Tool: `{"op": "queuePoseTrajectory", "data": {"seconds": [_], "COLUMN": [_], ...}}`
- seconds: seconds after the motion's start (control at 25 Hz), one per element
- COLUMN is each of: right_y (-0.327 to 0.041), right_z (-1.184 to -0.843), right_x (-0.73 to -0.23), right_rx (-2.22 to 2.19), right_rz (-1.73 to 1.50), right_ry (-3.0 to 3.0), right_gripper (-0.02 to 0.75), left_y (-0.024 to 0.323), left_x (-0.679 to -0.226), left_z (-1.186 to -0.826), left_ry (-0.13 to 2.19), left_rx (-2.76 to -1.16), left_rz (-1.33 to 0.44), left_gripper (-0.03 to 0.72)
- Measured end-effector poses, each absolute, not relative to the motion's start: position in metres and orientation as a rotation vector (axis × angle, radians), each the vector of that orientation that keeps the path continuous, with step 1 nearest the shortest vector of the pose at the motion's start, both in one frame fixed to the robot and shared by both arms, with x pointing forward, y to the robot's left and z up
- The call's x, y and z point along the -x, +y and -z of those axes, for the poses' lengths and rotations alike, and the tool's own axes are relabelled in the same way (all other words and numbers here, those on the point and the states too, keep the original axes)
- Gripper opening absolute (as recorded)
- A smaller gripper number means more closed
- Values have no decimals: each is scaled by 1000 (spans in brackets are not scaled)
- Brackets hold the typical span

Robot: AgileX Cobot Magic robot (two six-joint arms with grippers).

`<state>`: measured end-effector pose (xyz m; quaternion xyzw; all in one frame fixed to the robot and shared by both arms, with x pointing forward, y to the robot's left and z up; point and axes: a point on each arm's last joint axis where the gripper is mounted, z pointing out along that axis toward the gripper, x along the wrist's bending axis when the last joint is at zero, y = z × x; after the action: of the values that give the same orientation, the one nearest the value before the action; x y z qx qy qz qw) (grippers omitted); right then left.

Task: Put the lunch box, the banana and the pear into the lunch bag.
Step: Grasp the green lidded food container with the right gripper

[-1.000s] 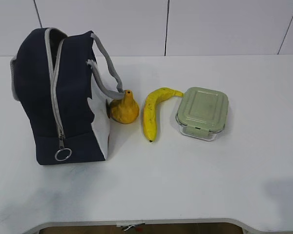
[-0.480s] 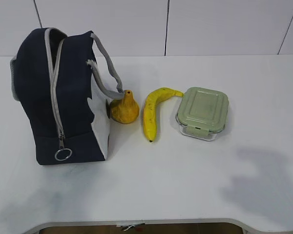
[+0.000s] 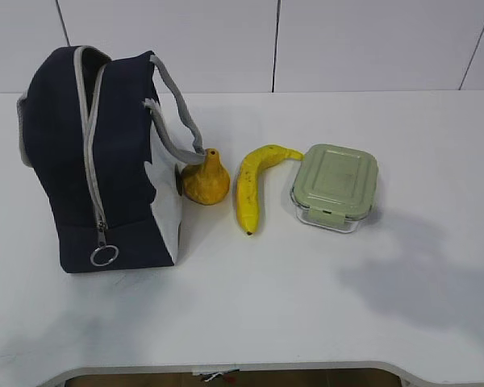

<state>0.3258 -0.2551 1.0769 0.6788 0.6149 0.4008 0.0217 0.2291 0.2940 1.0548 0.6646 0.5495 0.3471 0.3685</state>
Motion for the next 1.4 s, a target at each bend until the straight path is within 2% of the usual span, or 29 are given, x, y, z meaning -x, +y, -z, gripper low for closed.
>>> {"op": "queuePoseTrajectory", "data": {"seconds": [0.76, 1.0, 1.4], "right_y": [-235, -263, -318], "right_z": [-1077, -1063, -1011], "right_x": [-470, -499, -535], "right_rx": [-2023, -2088, -2280], "right_rz": [-1467, -1688, -1855], "right_ry": [2117, 2090, 1893], "right_gripper": [342, 342, 342], "left_y": [294, 294, 294], "left_x": [-229, -229, -229], "left_z": [-1055, -1055, -1055], "left_ry": [1411, 1411, 1411], "left_rx": [-1706, -1706, -1706], "left_rz": [-891, -891, -891], "left_gripper": [241, 240, 248]}}
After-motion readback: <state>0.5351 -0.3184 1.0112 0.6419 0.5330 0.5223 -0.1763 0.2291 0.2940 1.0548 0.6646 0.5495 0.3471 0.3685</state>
